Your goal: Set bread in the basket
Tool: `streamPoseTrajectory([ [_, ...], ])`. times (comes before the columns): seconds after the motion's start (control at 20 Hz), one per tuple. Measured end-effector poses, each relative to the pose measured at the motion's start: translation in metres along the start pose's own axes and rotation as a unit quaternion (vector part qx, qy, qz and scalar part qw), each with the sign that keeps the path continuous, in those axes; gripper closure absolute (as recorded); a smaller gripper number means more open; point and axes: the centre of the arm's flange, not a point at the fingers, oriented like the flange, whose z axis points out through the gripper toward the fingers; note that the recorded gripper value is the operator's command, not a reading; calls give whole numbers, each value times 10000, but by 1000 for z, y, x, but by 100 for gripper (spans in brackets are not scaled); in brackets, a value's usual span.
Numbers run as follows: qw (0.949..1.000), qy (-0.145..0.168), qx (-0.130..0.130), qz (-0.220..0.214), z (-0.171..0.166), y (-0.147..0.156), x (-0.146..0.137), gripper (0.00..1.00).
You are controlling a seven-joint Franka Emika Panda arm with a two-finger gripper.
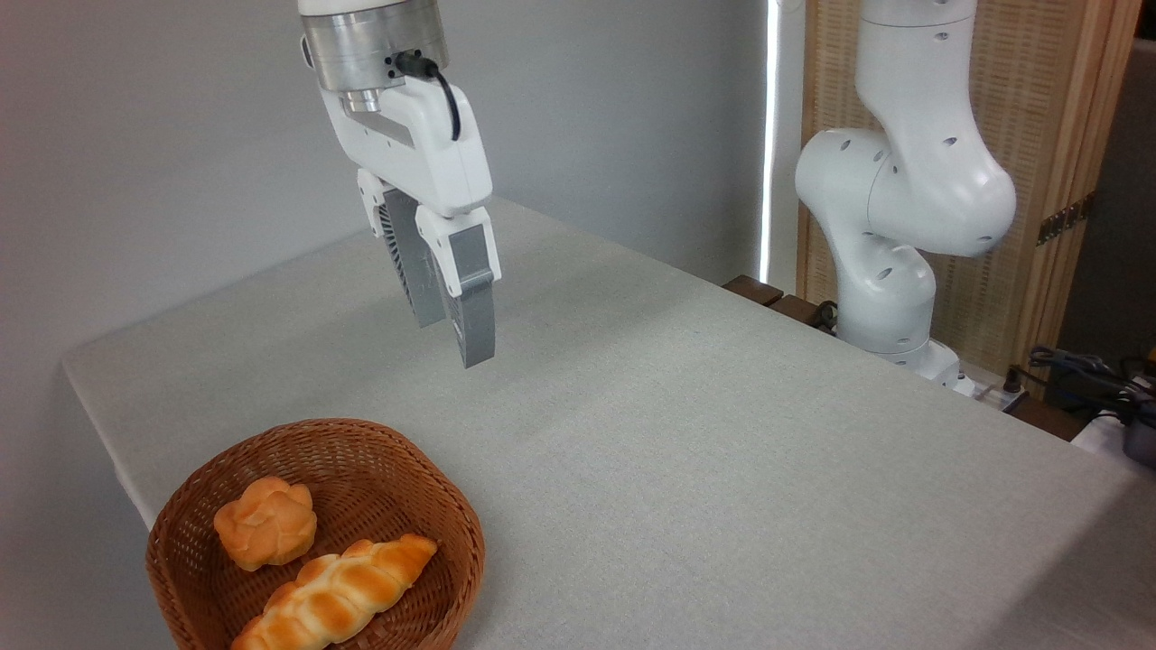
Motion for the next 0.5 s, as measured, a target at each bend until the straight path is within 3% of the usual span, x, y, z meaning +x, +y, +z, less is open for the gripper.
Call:
streamPoseTrajectory([
  [0.5, 9997, 22, 23, -222, -4, -11, -15, 0],
])
